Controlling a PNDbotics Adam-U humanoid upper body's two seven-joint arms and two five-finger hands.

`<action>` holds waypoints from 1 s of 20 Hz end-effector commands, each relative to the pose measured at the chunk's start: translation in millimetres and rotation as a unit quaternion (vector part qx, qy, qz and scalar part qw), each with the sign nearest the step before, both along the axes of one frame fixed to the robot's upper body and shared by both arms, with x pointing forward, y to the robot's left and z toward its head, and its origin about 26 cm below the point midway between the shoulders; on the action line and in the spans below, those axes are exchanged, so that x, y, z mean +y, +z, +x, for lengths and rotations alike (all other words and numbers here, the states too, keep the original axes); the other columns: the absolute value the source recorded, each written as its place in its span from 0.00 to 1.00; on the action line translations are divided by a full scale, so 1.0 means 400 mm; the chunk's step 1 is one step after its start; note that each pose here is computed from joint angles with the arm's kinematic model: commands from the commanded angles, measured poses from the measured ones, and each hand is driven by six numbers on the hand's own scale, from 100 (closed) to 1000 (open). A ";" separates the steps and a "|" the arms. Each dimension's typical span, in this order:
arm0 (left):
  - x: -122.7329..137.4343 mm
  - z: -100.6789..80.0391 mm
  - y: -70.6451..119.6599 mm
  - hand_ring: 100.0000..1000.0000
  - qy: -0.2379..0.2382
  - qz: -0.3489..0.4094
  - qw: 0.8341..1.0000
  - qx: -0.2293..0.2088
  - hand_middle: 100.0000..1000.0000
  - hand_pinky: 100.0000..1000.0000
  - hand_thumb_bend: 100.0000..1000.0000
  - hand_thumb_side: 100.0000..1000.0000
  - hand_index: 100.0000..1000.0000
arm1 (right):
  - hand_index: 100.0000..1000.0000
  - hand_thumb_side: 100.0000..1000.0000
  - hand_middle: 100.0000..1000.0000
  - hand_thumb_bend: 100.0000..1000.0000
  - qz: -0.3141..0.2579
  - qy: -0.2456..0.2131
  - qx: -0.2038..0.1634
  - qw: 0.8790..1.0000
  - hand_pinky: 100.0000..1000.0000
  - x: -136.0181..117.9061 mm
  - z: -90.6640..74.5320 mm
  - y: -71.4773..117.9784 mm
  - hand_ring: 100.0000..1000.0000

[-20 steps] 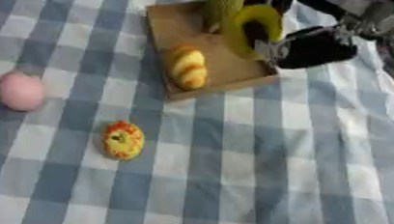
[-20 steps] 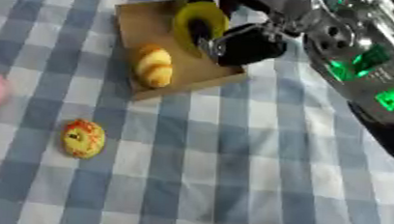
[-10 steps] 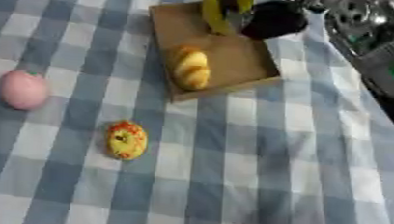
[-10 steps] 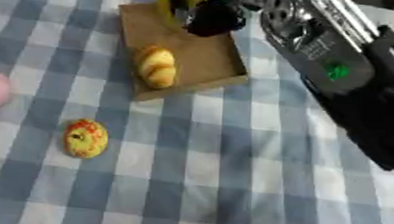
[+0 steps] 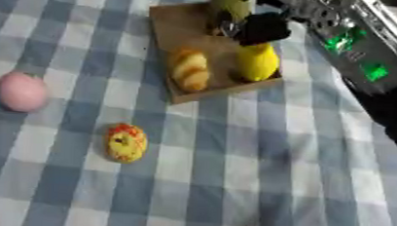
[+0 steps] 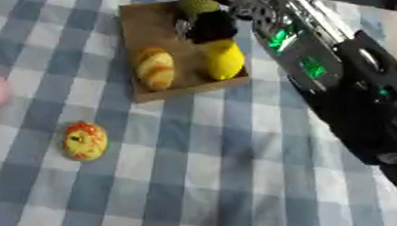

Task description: Pick up objects on the table and place them in the box.

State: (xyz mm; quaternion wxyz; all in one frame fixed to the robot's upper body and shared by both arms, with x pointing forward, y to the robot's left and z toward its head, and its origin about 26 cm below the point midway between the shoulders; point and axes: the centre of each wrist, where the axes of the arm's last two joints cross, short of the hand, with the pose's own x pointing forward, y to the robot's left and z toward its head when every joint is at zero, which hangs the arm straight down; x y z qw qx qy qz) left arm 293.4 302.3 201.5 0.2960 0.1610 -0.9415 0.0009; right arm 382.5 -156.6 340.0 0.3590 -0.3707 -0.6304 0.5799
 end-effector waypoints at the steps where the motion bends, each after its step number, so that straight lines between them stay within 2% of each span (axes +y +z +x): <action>1: 0.001 -0.005 0.020 0.74 -0.003 0.012 1.000 -0.012 0.70 0.74 0.09 0.55 0.76 | 0.86 0.41 0.85 0.00 0.006 0.000 -0.022 1.000 0.73 -0.009 -0.012 0.034 0.79; 6: 0.004 -0.006 0.019 0.74 -0.001 0.012 1.000 -0.012 0.71 0.74 0.09 0.54 0.76 | 0.84 0.35 0.80 0.00 0.045 0.018 -0.067 0.997 0.70 -0.028 -0.060 0.069 0.74; 11: 0.012 -0.008 0.020 0.74 0.006 0.019 1.000 -0.014 0.71 0.74 0.09 0.54 0.76 | 0.84 0.33 0.79 0.00 0.065 0.044 -0.128 0.989 0.70 -0.084 -0.126 0.104 0.73; 16: 0.021 -0.010 0.031 0.74 0.012 0.037 0.999 -0.018 0.71 0.74 0.09 0.53 0.77 | 0.84 0.33 0.79 0.00 0.045 0.072 -0.165 0.983 0.72 -0.132 -0.183 0.094 0.75; 20: 0.043 -0.013 0.059 0.75 0.031 0.097 0.995 -0.018 0.72 0.76 0.12 0.50 0.80 | 0.84 0.32 0.80 0.00 0.021 0.082 -0.196 0.977 0.73 -0.181 -0.231 0.086 0.75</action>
